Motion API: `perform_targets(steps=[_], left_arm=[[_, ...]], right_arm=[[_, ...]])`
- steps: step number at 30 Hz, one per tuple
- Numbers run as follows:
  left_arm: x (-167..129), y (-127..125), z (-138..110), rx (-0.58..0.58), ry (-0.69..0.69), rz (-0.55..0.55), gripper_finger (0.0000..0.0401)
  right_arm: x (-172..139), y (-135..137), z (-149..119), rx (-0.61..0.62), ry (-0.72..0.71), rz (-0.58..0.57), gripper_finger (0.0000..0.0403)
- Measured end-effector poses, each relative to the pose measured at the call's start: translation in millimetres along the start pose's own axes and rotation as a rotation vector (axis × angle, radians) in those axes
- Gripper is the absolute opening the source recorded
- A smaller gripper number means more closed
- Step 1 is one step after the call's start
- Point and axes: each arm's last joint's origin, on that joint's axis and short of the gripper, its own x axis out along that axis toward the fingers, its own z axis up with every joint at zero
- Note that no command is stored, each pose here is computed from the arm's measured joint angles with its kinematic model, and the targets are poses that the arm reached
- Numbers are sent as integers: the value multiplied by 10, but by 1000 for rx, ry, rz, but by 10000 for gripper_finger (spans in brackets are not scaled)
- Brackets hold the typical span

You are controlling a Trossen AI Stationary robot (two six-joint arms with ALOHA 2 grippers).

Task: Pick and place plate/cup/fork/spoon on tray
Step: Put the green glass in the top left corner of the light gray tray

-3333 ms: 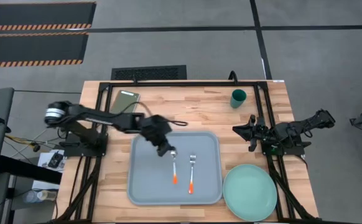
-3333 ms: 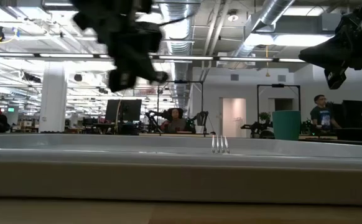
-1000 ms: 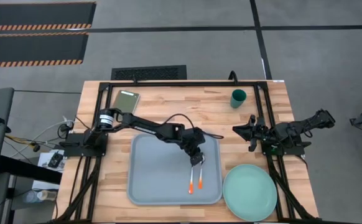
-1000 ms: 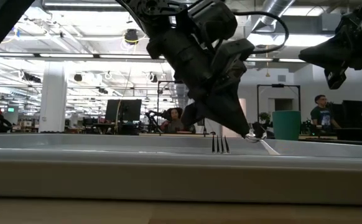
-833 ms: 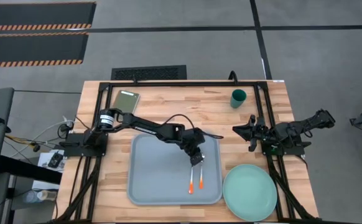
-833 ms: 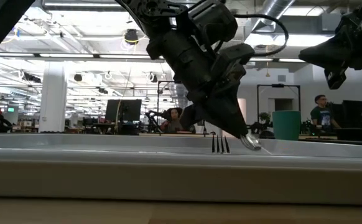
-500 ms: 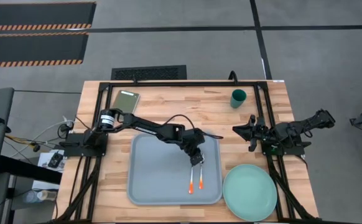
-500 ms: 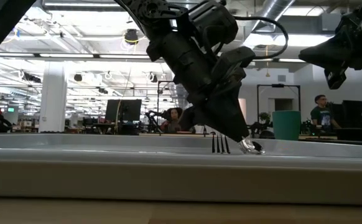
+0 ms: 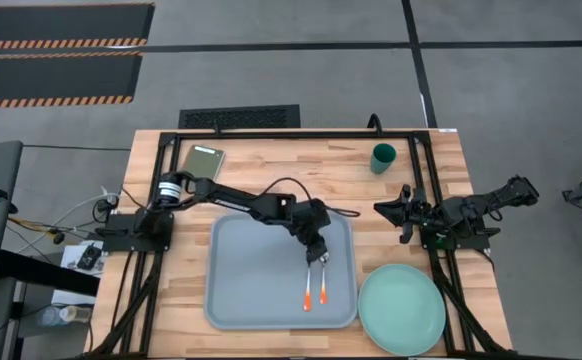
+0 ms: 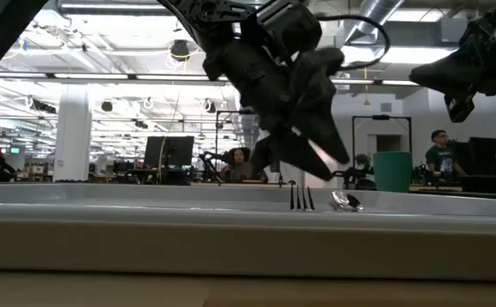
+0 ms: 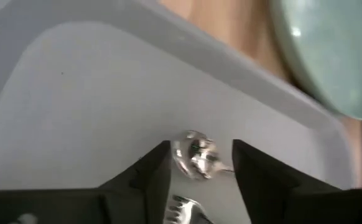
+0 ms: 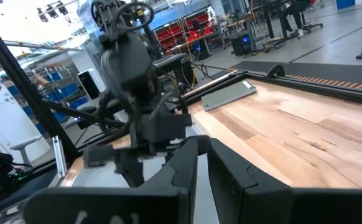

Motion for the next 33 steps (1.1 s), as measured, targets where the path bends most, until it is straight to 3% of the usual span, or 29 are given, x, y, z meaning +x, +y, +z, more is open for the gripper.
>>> perform_targets(steps=[6, 14, 23, 28, 33], left_arm=[[-376, -78, 193, 43, -62, -76, 203], [-1074, -278, 422, 205, -246, -96, 210], [-2071, -654, 466, 432, -541, -3, 210], [-2591, -768, 375, 402, -646, 18, 210], [-2907, -821, 225, 343, -649, 14, 210]], right_arm=[[0, 0, 1, 45, -1, 1, 66], [0, 13, 10, 11, -3, 30, 66], [-45, 83, 321, -4, -255, 50, 93], [-104, 116, 654, -93, -265, -160, 135], [-132, 176, 1016, -141, -241, -498, 172]])
